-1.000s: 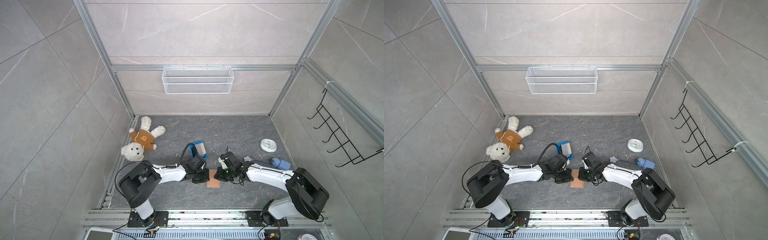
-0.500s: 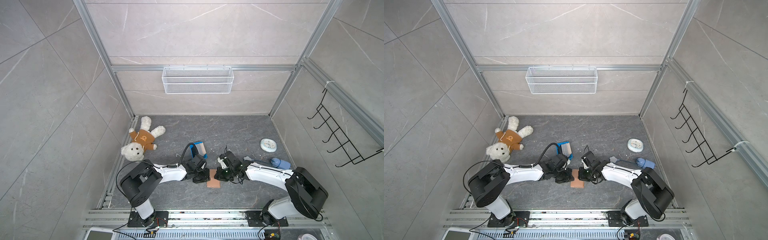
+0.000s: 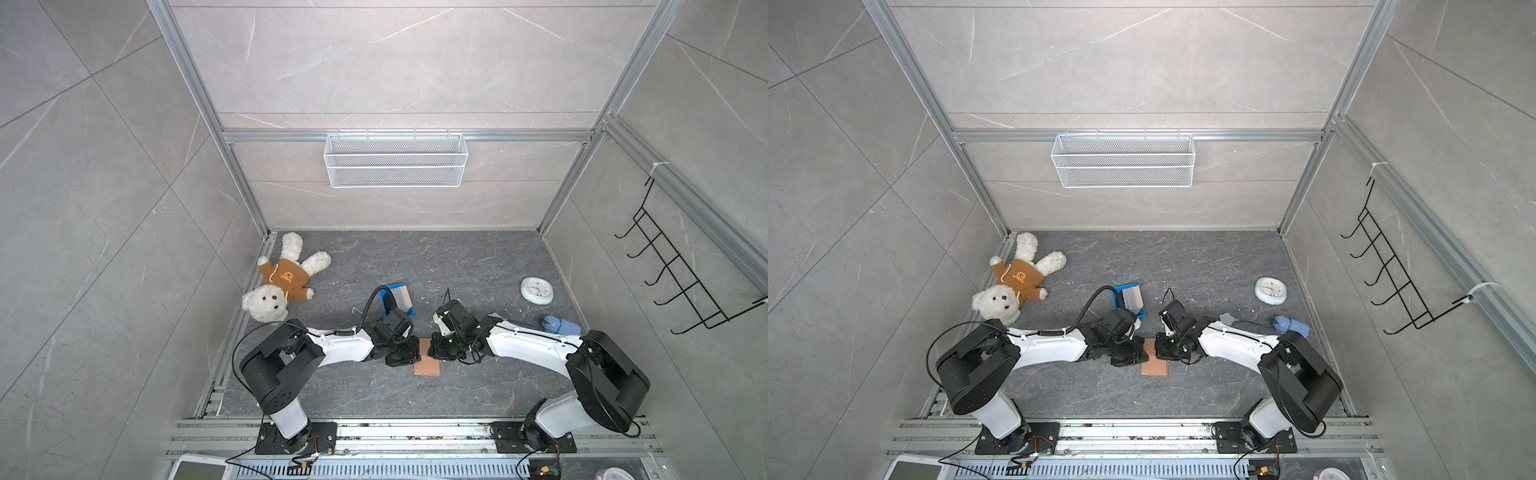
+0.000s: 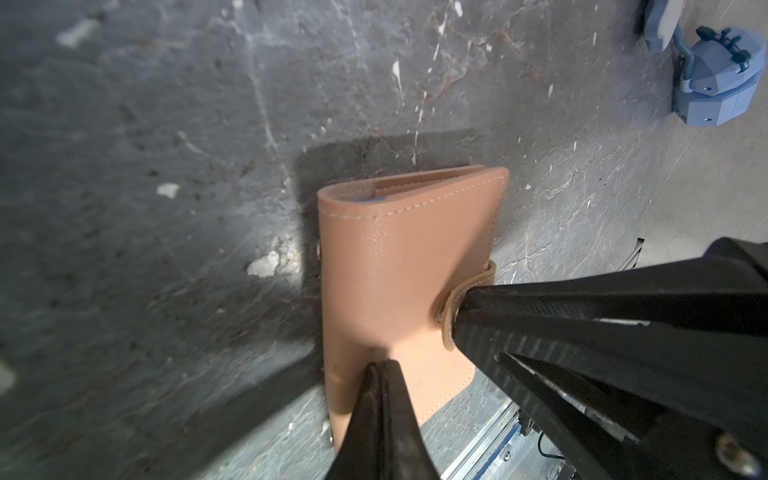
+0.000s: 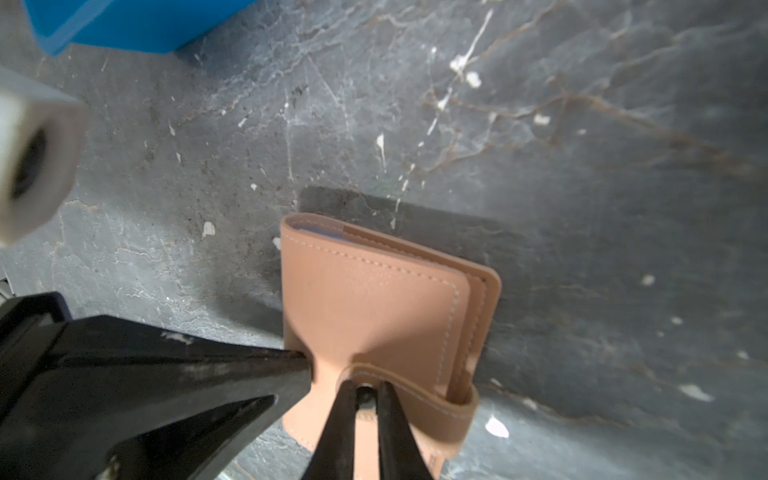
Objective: Put the credit cards into the card holder
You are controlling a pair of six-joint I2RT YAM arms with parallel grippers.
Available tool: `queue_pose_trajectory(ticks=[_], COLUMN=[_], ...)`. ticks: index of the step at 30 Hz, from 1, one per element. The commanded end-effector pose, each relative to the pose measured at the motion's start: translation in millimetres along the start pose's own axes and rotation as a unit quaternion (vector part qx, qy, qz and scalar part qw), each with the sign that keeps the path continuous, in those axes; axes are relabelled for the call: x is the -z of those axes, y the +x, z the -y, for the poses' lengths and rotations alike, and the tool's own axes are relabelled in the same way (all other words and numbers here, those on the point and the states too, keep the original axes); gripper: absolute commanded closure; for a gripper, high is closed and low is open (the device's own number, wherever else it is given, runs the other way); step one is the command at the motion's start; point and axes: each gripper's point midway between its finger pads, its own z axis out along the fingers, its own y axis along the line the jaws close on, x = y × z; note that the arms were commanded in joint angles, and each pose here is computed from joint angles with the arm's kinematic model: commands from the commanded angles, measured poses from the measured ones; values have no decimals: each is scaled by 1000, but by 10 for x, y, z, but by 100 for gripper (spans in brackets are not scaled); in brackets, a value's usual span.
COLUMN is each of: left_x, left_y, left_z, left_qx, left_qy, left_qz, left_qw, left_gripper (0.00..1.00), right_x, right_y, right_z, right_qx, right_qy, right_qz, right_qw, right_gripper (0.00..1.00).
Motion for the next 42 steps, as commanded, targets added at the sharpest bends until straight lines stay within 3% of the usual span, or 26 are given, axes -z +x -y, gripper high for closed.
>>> queue_pose_trajectory(ticks=[1,37,42], left_x=[-65,-74,-72], left_y=[50,107,109], left_z=[-108,-146,-144], left_qx=[-2,2,3], left_qy=[-13,-8,-5], left_qz=[-7,-7,-6], left_qw=[1000,1000,1000], left_gripper=[98,98,98], right_x=[-36,-75,-78], right_y=[54,202,210], right_z=[74,293,285], right_qx=[9,46,41], right_qy=[29,157,152], right_qz=[-13,-47,-43], right_qw=[999,985,987], right_gripper=[85,90,91])
